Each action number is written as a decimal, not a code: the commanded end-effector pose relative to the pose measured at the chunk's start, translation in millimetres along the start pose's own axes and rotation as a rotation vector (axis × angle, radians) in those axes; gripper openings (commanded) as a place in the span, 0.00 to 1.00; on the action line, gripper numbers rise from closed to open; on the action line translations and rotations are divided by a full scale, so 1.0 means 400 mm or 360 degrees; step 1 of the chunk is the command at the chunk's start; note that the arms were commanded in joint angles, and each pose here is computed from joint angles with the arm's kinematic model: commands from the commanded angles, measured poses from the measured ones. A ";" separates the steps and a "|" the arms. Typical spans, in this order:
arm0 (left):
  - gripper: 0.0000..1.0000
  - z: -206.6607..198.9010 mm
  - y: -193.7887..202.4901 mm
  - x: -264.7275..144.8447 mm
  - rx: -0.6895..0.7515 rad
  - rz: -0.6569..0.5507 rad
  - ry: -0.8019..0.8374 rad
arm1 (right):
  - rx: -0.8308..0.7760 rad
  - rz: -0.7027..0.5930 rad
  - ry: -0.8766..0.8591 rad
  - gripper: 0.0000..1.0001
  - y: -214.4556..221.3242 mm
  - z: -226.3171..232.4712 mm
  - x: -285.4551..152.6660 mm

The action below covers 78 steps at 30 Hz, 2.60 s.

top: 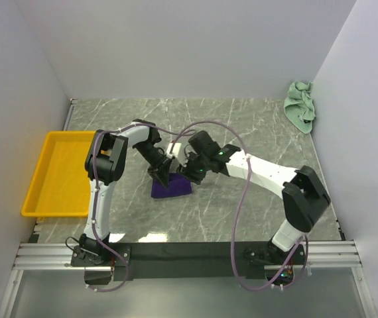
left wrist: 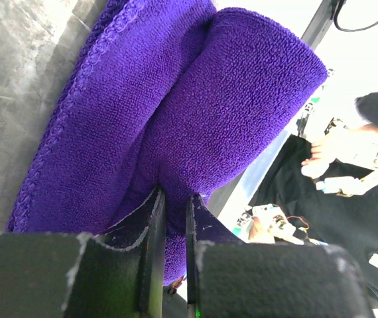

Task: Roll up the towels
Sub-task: Roll the towel

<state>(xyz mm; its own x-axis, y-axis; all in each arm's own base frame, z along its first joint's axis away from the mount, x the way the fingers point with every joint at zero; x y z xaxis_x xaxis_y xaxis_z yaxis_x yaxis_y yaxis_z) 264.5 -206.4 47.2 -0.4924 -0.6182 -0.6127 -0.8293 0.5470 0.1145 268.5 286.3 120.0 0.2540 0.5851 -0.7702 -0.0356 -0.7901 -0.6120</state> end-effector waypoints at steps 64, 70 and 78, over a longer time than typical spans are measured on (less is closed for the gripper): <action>0.74 -0.122 0.104 -0.065 0.2410 -0.0822 -0.1375 | 0.1173 0.0218 -0.1428 0.00 0.096 0.063 0.284; 0.75 -0.090 0.055 -0.005 0.2495 -0.0780 -0.1488 | 0.1222 0.0281 -0.1390 0.00 0.119 0.064 0.311; 0.74 -0.026 0.036 0.018 0.2482 -0.0698 -0.1603 | 0.1227 0.0354 -0.1326 0.00 0.148 0.066 0.334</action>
<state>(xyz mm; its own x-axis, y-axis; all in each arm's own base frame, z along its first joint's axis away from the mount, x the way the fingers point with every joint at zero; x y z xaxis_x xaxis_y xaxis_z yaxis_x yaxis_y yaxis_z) 233.5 -207.8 53.6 0.3863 -0.6493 -0.6551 0.3626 0.7600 -0.5394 280.7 339.8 46.0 -0.5350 0.7484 -0.3920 -0.7189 -0.6470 -0.2541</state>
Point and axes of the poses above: each gripper's point midway between its finger pads, its own x axis out along the fingers, its own z axis along the line the jaws close on, y = z × x, the point moved 2 cm from there along -x, back along the fingers, and after that the axes turned 7 degrees about -x, right-handed, at the moved point
